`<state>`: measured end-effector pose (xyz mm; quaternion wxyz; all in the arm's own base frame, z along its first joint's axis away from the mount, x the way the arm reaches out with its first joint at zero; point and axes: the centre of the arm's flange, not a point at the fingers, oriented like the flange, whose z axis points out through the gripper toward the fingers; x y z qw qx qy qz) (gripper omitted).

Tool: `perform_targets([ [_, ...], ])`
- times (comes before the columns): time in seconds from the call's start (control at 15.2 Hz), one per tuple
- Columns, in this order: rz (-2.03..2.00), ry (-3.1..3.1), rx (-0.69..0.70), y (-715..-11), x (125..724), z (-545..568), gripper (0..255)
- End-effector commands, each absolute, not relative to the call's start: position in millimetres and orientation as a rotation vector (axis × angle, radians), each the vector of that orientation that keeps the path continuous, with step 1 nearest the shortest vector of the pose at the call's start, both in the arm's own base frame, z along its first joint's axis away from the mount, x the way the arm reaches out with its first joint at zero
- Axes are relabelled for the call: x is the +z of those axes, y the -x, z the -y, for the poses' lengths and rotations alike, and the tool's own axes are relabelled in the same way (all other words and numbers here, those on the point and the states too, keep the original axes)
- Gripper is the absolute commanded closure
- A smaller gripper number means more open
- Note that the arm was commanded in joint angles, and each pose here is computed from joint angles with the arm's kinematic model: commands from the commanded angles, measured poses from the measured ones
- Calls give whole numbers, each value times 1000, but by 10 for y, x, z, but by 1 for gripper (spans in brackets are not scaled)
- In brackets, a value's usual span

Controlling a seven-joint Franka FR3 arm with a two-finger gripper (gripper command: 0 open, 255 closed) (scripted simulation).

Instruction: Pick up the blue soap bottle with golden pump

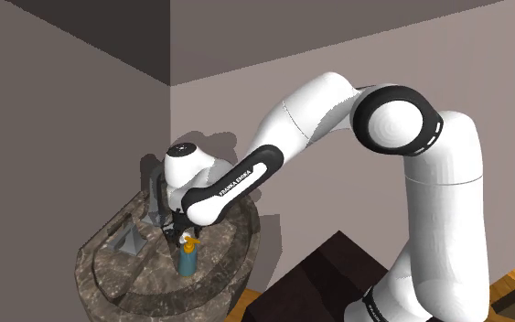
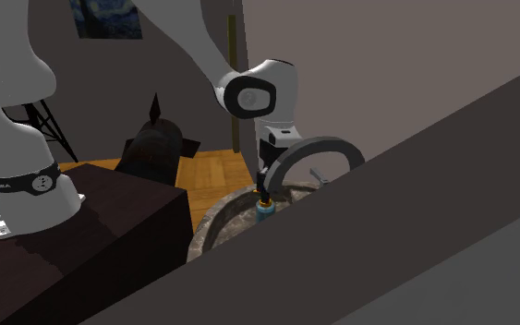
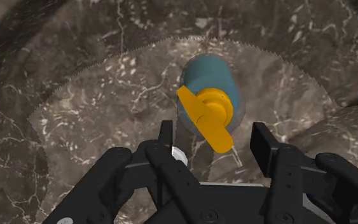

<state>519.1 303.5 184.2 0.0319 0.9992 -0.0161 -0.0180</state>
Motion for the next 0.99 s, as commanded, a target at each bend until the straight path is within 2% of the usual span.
perform_targets([
  [0.0, 49, -3077, -55, -5189, 1831, -3039, 255],
  [0.53, 49, -3077, -55, -5195, 1836, -3038, 255],
  [0.92, 49, -3077, -55, -5195, 2153, -3038, 255],
])
